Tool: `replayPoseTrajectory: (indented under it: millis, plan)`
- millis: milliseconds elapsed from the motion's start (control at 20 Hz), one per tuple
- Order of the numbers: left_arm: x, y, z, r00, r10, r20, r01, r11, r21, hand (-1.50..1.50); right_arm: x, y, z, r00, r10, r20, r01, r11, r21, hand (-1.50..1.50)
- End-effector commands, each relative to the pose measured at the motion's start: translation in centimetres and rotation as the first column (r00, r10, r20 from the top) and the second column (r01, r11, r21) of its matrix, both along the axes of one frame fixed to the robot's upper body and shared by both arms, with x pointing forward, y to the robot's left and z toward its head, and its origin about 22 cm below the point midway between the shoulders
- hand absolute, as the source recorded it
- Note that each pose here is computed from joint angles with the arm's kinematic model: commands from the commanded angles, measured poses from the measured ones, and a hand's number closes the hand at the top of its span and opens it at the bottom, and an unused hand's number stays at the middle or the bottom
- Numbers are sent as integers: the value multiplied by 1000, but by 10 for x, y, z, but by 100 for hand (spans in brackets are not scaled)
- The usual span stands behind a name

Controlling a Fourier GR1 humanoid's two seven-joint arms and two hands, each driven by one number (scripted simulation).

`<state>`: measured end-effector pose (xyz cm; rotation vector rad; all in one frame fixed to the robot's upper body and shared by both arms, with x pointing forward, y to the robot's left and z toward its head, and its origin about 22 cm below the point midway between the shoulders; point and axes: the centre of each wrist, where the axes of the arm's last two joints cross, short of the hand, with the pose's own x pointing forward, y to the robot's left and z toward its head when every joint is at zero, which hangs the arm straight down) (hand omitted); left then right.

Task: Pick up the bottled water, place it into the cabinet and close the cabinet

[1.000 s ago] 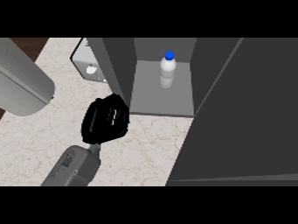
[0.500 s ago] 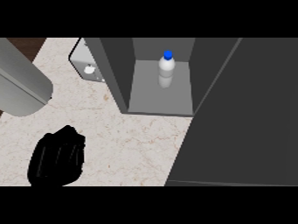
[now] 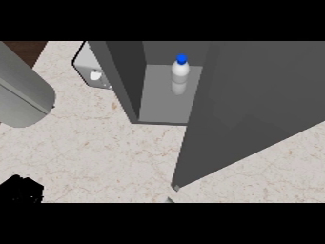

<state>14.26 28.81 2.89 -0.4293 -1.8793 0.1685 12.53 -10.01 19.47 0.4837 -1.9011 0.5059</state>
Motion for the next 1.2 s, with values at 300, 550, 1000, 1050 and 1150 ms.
replayPoseTrajectory:
  millis: [300,550,1000,1050,1150]
  plan:
    - [-41,35,12,1000,25,-8,-25,999,-21,150,79,57,37,997,-39,-61,43,998,54,150]
    - [-47,46,6,999,45,13,-45,999,3,150,123,49,48,997,-58,-54,60,998,22,150]
    - [-58,65,13,999,52,-9,-52,999,3,150,203,65,28,988,-95,-121,90,995,-41,150]
    - [-66,66,20,998,63,-4,-63,998,-2,150,210,46,20,987,-102,-121,99,995,-29,150]
    - [-60,62,19,999,47,2,-47,999,-2,150,232,42,20,984,-123,-125,119,992,-42,150]
